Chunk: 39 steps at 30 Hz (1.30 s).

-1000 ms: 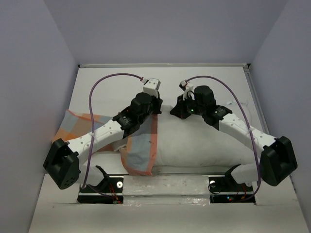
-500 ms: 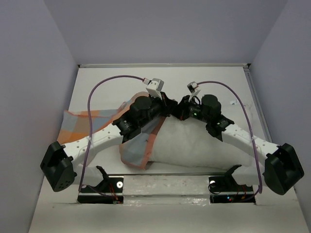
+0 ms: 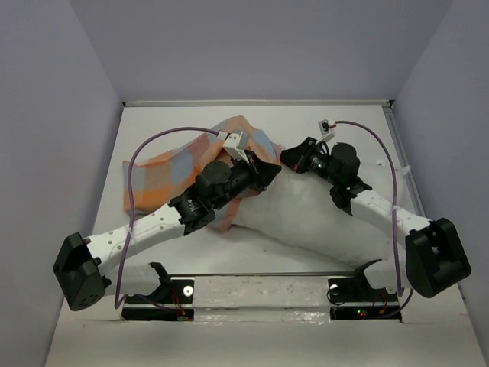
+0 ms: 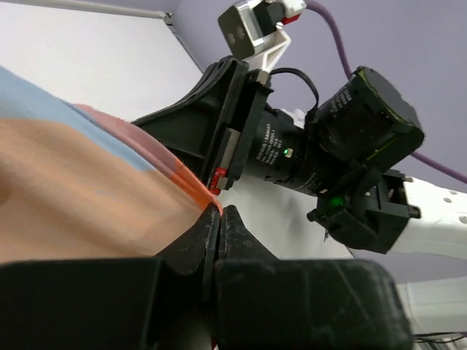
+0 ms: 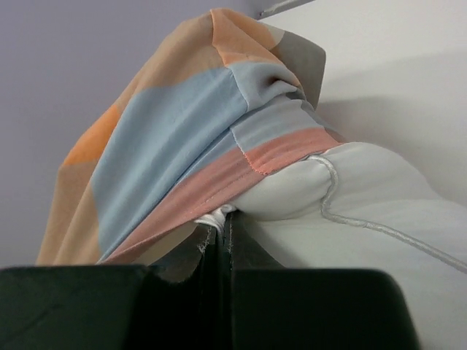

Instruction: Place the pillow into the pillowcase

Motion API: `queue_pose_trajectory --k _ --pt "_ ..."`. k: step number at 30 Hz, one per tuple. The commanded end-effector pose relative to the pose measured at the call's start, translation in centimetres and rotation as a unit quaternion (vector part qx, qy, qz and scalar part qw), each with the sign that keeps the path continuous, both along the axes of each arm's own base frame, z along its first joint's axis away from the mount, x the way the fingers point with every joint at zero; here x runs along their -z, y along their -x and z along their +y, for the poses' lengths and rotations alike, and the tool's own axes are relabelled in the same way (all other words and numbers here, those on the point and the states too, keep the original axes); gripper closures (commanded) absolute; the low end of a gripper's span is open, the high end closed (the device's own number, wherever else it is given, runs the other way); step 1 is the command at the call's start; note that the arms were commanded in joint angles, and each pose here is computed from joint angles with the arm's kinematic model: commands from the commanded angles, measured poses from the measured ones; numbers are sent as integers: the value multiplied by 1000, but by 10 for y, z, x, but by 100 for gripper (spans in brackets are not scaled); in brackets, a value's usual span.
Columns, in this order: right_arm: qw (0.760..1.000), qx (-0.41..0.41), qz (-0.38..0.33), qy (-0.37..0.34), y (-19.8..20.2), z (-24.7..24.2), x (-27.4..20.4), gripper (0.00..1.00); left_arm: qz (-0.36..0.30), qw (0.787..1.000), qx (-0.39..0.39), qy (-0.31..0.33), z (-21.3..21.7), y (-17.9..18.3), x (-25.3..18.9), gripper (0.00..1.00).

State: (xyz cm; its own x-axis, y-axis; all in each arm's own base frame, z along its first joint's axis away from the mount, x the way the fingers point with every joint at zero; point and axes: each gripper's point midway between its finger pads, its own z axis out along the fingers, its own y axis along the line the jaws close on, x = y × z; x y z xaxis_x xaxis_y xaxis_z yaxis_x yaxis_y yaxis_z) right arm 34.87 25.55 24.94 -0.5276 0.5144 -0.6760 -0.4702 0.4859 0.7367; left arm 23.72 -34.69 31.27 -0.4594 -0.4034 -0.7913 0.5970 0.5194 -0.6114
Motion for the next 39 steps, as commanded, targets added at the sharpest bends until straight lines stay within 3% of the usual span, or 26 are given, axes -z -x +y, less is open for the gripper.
queue_pose_trajectory --k 1,4,6,9,12,13,18,21,23,24,27,28,29,30,31,32,34,36,39 --pt "994 61 -78 -45 9 -28 -70 100 -55 995 45 63 -12 3 -69 100" --pt "995 17 -89 -44 55 -10 -67 100 -62 995 37 62 -17 -21 -84 100" --pt "994 -12 -100 -33 75 8 -71 100 -41 998 35 32 -32 -38 -65 100" --pt "993 -2 -111 -26 72 9 -81 100 -27 997 64 36 -47 -27 -61 100" --pt "996 36 -85 4 35 -12 -68 100 -32 997 52 48 -36 -12 -68 100" --pt "995 62 -70 -19 10 -36 -75 100 -20 997 57 54 -32 -3 -62 100" --pt "997 69 28 -38 -65 -42 -26 100 17 993 104 61 -52 19 -31 100" --pt "991 74 70 -86 -83 -40 -14 100 40 988 136 55 -75 23 -7 100" --pt "988 79 98 -94 -92 -41 4 100 43 990 130 38 -81 16 7 87" --pt "987 87 103 -88 -93 -43 10 100 43 992 118 18 -80 9 19 60" --pt "985 124 111 -44 -100 -58 22 100 35 996 84 -9 -66 -9 29 25" --pt "985 132 108 -32 -103 -64 21 83 28 996 79 -16 -62 -10 27 11" --pt "985 131 113 3 -99 -66 27 73 20 998 48 -28 -49 -13 20 5" --pt "984 136 108 24 -99 -70 24 64 10 999 23 -41 -39 -16 17 1" --pt "985 138 90 42 -102 -72 9 44 -14 998 -3 -65 -27 -18 15 1" --pt "983 137 87 84 -93 -79 9 37 -22 994 -61 -87 1 -22 8 1" --pt "980 147 65 114 -88 -87 -10 25 -24 985 -110 -131 31 -15 25 1" --pt "975 154 53 149 -70 -98 -21 22 -18 976 -170 -137 72 -10 29 1" --pt "974 147 37 170 -43 -101 -30 21 17 959 -225 -172 116 0 81 3"
